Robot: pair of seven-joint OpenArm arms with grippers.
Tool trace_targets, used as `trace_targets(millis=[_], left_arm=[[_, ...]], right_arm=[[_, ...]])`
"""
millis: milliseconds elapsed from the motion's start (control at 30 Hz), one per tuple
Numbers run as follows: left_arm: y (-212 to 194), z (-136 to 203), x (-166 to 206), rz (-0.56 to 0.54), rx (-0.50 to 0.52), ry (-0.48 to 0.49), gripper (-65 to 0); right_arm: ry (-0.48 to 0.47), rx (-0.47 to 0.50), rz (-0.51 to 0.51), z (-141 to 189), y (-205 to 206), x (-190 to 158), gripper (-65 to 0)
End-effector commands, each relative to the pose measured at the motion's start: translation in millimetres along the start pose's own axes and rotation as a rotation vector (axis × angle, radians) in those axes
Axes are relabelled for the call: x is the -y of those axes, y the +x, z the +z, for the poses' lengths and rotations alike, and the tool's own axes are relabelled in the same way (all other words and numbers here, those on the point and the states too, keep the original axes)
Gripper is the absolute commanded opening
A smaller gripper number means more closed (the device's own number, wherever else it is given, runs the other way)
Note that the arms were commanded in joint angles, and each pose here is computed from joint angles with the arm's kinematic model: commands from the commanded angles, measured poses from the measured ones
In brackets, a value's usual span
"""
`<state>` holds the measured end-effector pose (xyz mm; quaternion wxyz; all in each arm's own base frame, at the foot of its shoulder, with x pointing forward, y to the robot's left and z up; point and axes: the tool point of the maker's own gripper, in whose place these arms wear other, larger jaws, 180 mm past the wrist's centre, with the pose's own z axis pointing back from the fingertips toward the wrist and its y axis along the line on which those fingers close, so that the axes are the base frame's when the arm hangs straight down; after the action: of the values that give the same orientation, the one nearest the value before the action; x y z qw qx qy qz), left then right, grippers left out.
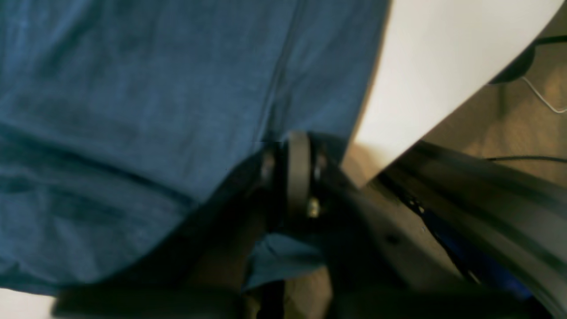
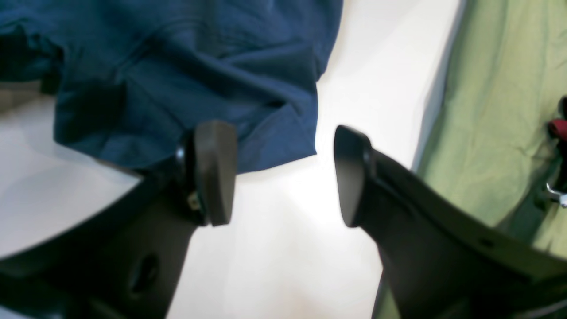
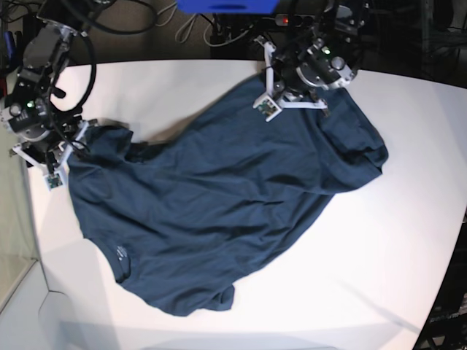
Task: Layout the t-shirt on the table in an organized manner, then fold the t-shirt properly
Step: 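Grasp the shirt edges with both grippers at opposite corners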
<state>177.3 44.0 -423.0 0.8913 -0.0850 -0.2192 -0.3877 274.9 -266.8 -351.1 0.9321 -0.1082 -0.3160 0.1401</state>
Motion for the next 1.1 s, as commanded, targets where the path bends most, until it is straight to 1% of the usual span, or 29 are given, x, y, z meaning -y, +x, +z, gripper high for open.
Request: trace_targets(millis=[0,233,400,533,700,800,900,967,1067], left_arm=[[13,5,-2,-0.005,0.048,0.005,-65.0],[37,28,-10,-0.031,0.132,0.058,-64.5],[45,35,-10,-0.034,0.163,0.065,-64.5],[43,35,-10,-0.037,0.157,0.069,-64.5],[24,43,-44,0.028,0.127,0.152,-64.5],[11,48,-59,-0.005,0.094,0.178,-64.5],[3,53,-71,-0.005,0.077,0.204,-64.5],[0,55,-76,0.003,0.073,0.215,-64.5],[-1,56,-78,0.008,0.073,0.221,-64.5]], right_arm=[[-0.018,0.042,0.005,4,12,7,-29.8],[-0.018,0.044,0.005,4,12,7,-29.8],[-0.019,0.046,0.005,4,14,8,-29.8],[-0.020,0.051,0.005,4,16,9,-29.8],[-0.014,0.047,0.007,2,15,7,-29.5],[0.026,0.031,0.041,-4,14,-8,-29.3],[0.060,0.018,0.066,-7,11,-22,-25.2],[0.098,0.013,0.102,-7,9,-40,-22.1],[0.156,0.012,0.151,-9,10,-65,-20.9]])
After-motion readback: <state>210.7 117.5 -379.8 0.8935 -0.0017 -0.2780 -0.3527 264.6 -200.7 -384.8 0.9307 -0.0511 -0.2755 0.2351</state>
